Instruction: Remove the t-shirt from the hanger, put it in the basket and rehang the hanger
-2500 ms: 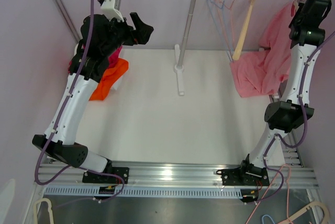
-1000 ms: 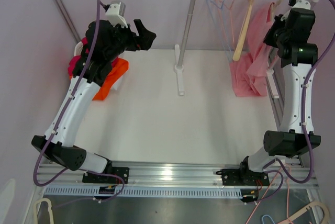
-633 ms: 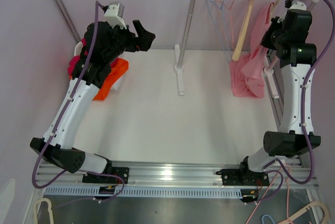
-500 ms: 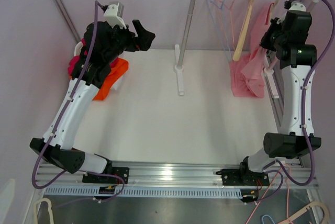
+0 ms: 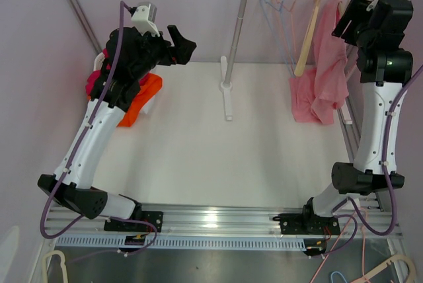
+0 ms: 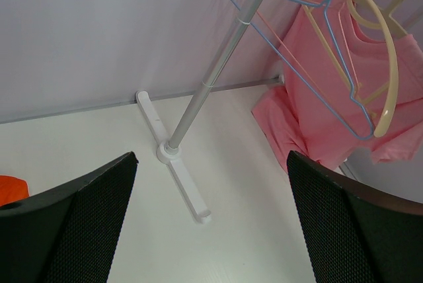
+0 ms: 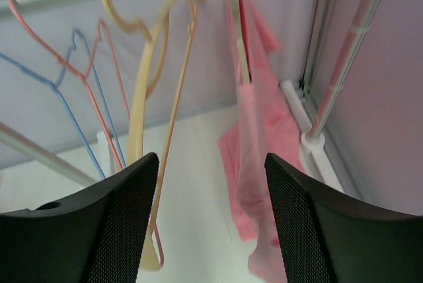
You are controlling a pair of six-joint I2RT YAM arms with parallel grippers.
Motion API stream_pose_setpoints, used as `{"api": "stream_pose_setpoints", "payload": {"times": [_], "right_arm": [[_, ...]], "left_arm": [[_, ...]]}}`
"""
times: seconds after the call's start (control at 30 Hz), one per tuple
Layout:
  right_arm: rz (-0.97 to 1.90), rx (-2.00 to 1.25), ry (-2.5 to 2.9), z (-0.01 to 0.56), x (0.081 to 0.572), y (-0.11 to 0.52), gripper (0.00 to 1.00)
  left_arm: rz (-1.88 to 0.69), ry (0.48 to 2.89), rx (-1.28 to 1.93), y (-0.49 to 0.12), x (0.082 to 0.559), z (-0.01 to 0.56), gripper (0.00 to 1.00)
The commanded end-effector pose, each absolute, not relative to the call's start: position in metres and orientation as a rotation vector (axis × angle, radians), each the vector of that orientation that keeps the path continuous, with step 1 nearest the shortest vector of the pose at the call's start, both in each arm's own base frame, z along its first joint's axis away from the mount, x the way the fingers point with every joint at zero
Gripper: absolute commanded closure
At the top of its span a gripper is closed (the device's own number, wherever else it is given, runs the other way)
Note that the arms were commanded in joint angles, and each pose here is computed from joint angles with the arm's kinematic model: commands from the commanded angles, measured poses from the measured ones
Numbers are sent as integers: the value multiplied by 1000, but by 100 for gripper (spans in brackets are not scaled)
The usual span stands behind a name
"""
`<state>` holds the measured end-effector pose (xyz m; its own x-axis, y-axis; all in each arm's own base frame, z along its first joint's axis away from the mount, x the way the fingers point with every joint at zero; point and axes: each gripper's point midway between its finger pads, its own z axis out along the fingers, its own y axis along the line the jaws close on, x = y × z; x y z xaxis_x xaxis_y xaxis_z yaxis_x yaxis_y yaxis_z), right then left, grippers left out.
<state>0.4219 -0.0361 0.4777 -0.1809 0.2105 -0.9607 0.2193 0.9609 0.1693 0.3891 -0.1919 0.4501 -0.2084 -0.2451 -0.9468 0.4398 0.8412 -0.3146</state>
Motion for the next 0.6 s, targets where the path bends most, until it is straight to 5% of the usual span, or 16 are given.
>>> {"api": "stream_pose_setpoints", "payload": {"times": [0.0, 0.57], "right_arm": [[-93, 329, 1646, 512, 430, -54, 31], [-95, 252, 1559, 485, 548, -84, 38]], "left_arm": [[-630, 1601, 182, -192, 378, 471, 1], [-628, 1594, 154, -195, 393, 469, 0]]}}
